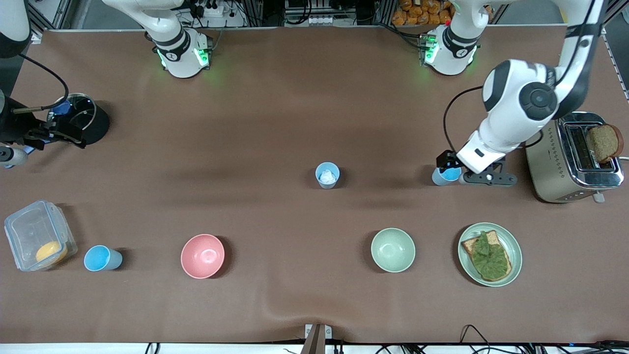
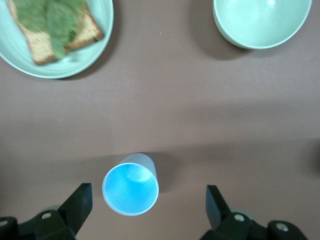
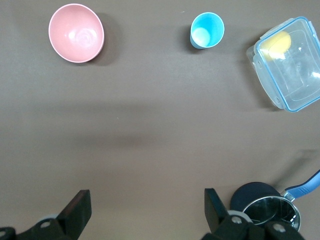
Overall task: Stack blue cups with both arms
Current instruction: 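Close the left gripper around the blue cup's rim, then lift the blue cup with the left gripper over the placed cup, then lower the held cup into the placed blue cup with the left gripper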
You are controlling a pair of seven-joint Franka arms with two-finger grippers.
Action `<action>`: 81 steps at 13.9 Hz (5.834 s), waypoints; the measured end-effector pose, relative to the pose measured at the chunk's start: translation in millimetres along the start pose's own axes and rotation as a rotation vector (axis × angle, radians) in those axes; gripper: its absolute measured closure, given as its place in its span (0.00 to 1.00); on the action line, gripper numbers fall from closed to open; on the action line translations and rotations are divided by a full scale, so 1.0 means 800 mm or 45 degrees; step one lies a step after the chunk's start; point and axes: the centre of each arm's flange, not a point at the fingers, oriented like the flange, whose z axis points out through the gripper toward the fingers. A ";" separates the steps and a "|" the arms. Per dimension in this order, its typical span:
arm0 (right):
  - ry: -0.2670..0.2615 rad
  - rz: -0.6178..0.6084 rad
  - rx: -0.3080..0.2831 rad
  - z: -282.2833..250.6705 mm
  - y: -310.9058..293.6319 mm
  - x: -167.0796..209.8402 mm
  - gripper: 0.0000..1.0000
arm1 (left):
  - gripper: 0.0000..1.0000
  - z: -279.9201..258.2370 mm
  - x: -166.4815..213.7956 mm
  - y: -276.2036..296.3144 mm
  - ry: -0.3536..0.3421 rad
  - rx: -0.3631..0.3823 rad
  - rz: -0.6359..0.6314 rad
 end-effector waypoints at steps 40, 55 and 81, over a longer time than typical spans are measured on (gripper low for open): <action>-0.017 -0.003 0.000 0.008 -0.004 0.005 0.00 | 0.97 -0.071 -0.022 0.126 -0.085 0.011 0.149; -0.024 0.002 0.000 0.012 -0.001 0.006 0.00 | 0.97 -0.061 -0.071 0.389 -0.177 -0.114 0.064; -0.058 -0.003 0.003 0.016 -0.004 0.004 0.00 | 0.97 0.039 -0.030 0.465 -0.057 -0.062 0.012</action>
